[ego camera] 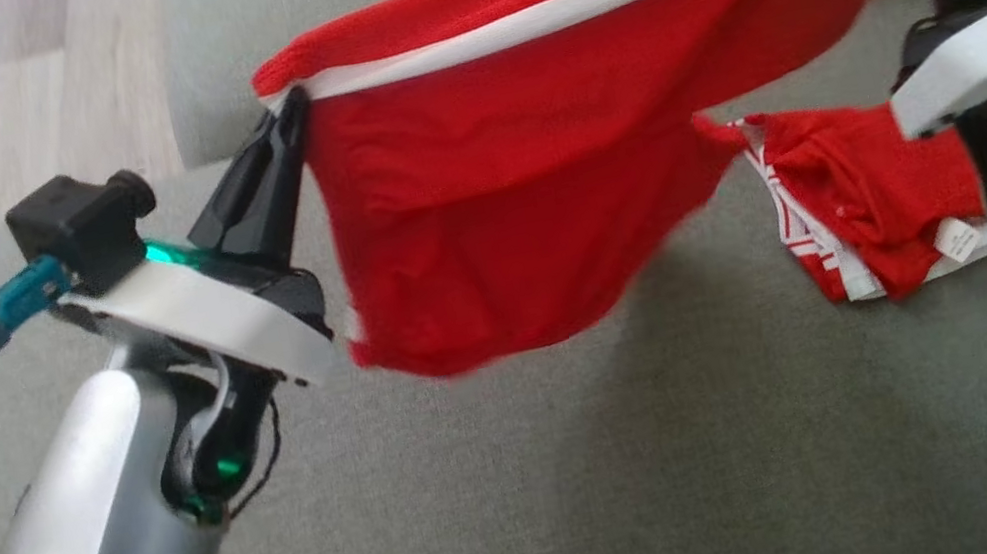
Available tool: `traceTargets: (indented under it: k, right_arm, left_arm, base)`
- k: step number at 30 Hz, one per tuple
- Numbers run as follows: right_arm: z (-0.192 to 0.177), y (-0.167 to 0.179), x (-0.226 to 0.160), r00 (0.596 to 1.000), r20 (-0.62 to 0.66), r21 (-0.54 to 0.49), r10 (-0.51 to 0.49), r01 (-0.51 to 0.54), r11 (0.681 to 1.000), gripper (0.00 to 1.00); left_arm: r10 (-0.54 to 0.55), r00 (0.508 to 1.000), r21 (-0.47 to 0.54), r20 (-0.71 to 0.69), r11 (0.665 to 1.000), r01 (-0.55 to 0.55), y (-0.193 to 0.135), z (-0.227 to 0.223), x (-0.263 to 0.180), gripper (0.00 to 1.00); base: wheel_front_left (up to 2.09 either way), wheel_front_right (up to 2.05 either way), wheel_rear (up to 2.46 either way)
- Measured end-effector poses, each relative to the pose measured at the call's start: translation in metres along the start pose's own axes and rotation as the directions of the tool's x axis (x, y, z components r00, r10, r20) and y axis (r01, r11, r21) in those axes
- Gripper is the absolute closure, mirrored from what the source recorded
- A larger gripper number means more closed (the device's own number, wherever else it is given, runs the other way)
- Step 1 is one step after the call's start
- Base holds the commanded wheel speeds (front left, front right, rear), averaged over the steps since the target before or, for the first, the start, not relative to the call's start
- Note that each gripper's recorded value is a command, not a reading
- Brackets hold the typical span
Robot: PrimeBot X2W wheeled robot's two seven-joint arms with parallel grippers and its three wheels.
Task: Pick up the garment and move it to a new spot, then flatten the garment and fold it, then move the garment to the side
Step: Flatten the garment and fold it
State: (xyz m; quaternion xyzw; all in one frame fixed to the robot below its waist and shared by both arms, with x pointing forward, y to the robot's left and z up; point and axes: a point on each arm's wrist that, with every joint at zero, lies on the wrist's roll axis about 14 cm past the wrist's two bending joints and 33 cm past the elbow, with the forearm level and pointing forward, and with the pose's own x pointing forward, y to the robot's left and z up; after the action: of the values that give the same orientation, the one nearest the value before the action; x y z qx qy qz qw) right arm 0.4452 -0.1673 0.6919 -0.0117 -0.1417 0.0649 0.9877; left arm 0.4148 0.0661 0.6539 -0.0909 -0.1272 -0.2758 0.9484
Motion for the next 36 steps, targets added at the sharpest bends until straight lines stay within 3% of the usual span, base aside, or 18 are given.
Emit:
traceTargets:
  k: [5, 10, 15, 21, 24, 28, 33, 36]
  right_arm:
    - [0.03, -0.005, -0.015, 0.998, 0.048, 0.003, -0.032, 0.032, 0.999, 1.0]
    - [0.013, -0.008, -0.029, 0.998, -0.029, 0.014, -0.052, 0.053, 0.999, 1.0]
    - [0.001, -0.005, -0.02, 0.996, -0.079, 0.025, -0.04, 0.042, 0.999, 1.0]
    - [0.007, 0.01, 0.062, 0.998, -0.054, 0.036, 0.03, -0.028, 0.999, 1.0]
    - [0.008, 0.022, 0.111, 0.997, -0.015, 0.033, 0.076, -0.075, 0.997, 1.0]
    - [0.004, 0.017, 0.164, 0.995, 0.069, 0.111, 0.07, -0.077, 0.991, 1.0]
    - [-0.005, 0.015, 0.202, 0.981, 0.191, 0.168, 0.045, -0.078, 0.983, 1.0]
    - [-0.03, 0.021, 0.214, 0.982, 0.182, 0.216, 0.047, -0.087, 0.973, 1.0]
  left_arm:
    - [-0.027, 1.0, -0.021, 0.01, 0.999, 0.027, -0.021, 0.018, -0.016, 1.0]
    - [0.003, 0.999, -0.039, -0.033, 0.999, -0.004, -0.017, 0.014, -0.032, 1.0]
    - [0.02, 0.996, -0.013, -0.083, 1.0, -0.021, -0.001, 0.008, -0.027, 1.0]
    - [0.002, 0.998, 0.051, -0.07, 0.999, 0.001, 0.044, 0.016, 0.04, 1.0]
    - [0.039, 0.998, 0.092, -0.04, 0.995, -0.035, 0.082, 0.022, 0.078, 1.0]
    - [0.096, 0.994, 0.105, 0.043, 0.989, -0.1, 0.126, 0.029, 0.122, 1.0]
    - [0.121, 0.986, 0.077, 0.111, 0.988, -0.13, 0.148, 0.016, 0.153, 1.0]
    - [0.146, 0.983, 0.064, 0.112, 0.986, -0.154, 0.159, 0.001, 0.159, 1.0]
  base:
    - [0.0, 0.0, 0.0]
    - [0.0, 0.0, 0.0]
    - [0.0, 0.0, 0.0]
    - [0.0, 0.0, 0.0]
    - [0.0, 0.0, 0.0]
    - [0.0, 0.0, 0.0]
    - [0.0, 0.0, 0.0]
    - [0.0, 0.0, 0.0]
